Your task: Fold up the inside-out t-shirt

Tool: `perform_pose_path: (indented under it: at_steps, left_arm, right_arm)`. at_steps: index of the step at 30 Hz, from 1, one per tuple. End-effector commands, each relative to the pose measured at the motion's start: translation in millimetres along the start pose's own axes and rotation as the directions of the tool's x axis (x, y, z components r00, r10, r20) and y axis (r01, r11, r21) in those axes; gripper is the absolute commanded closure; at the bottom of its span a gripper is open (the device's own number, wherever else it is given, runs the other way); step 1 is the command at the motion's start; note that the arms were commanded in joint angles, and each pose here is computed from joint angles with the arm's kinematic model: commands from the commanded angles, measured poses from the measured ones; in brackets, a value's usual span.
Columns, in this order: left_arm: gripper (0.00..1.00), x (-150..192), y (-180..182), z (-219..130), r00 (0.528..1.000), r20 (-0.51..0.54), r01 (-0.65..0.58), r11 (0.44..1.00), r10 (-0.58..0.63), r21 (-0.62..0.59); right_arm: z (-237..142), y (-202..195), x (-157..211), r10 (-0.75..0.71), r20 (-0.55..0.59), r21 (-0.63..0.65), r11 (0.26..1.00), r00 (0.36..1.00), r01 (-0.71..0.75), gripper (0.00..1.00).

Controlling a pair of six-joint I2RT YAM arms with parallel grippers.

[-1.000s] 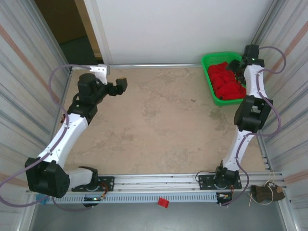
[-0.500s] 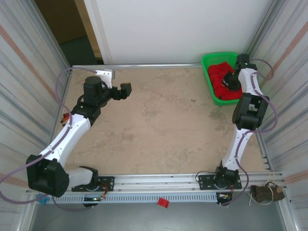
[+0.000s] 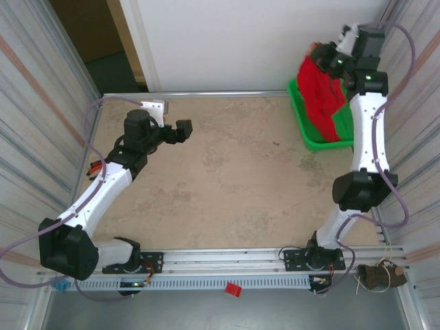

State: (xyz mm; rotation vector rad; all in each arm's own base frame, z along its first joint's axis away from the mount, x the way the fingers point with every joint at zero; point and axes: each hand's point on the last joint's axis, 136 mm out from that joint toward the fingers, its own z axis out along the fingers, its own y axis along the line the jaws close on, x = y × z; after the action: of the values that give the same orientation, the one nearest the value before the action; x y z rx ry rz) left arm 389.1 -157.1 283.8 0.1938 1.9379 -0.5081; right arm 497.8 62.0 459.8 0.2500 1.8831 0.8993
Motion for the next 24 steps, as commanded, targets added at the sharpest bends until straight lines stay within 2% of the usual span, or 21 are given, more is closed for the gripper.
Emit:
perform_pose_path:
  at_steps: [1, 3, 6, 9, 13, 14, 15, 16, 18, 19, 20, 22, 24]
  left_arm:
    - [0.01, 0, -3, 1, 1.0, 0.008, 0.031, 1.0, -0.031, 0.003]
    - [0.01, -3, -4, -2, 0.999, 0.019, 0.032, 0.999, -0.032, 0.005]
    - [0.01, -5, -5, -6, 0.999, 0.036, 0.035, 0.999, -0.035, 0.01]
    - [0.01, -3, -4, -10, 0.998, 0.048, 0.039, 0.999, -0.039, 0.005]
    - [0.01, 6, 1, -13, 0.999, 0.042, 0.036, 0.999, -0.035, -0.018]
    - [0.01, 9, 4, -14, 0.999, 0.04, 0.033, 0.999, -0.032, -0.029]
    - [0.01, 12, 7, -14, 0.999, 0.034, 0.033, 0.999, -0.031, -0.044]
    - [0.01, 15, 9, -14, 0.999, 0.028, 0.03, 0.998, -0.028, -0.058]
    - [0.01, 21, 16, -16, 1.0, 0.013, 0.02, 0.995, -0.019, -0.095]
    - [0.01, 23, 19, -17, 1.0, 0.004, 0.015, 0.994, -0.014, -0.112]
    - [0.01, 28, 24, -17, 1.0, -0.013, 0.008, 0.991, -0.009, -0.135]
    - [0.01, 35, 30, -18, 0.999, -0.045, -0.008, 0.986, 0.0, -0.167]
    - [0.01, 43, 37, -19, 0.996, -0.086, -0.01, 0.979, -0.007, -0.202]
  right_arm:
    - [-42, 137, 16, -0.143, 0.014, -0.333, 0.933, 0.99, 0.139, 1.0]
    - [-57, 182, 29, -0.183, 0.025, -0.431, 0.885, 0.983, 0.176, 1.0]
    - [-65, 215, 45, -0.197, 0.025, -0.485, 0.855, 0.98, 0.184, 1.0]
    - [-50, 214, 63, -0.183, -0.025, -0.482, 0.864, 0.983, 0.148, 1.0]
    - [-9, 187, 103, -0.114, -0.14, -0.454, 0.89, 0.984, 0.039, 1.0]
    - [4, 173, 116, -0.089, -0.17, -0.432, 0.902, 0.981, 0.007, 1.0]
    - [18, 154, 133, -0.062, -0.202, -0.391, 0.92, 0.977, -0.022, 0.94]
    - [31, 132, 150, -0.033, -0.237, -0.344, 0.938, 0.971, -0.052, 0.83]
    - [55, 79, 187, -0.016, -0.292, -0.216, 0.975, 0.956, -0.05, 0.49]
    - [63, 46, 202, -0.009, -0.309, -0.102, 0.995, 0.951, -0.023, 0.39]
    - [67, 7, 218, -0.013, -0.327, 0.025, 0.999, 0.945, 0.022, 0.34]
    - [63, -47, 241, -0.016, -0.341, 0.2, 0.976, 0.94, 0.089, 0.31]
    - [55, -72, 263, -0.027, -0.362, 0.251, 0.96, 0.932, 0.125, 0.31]
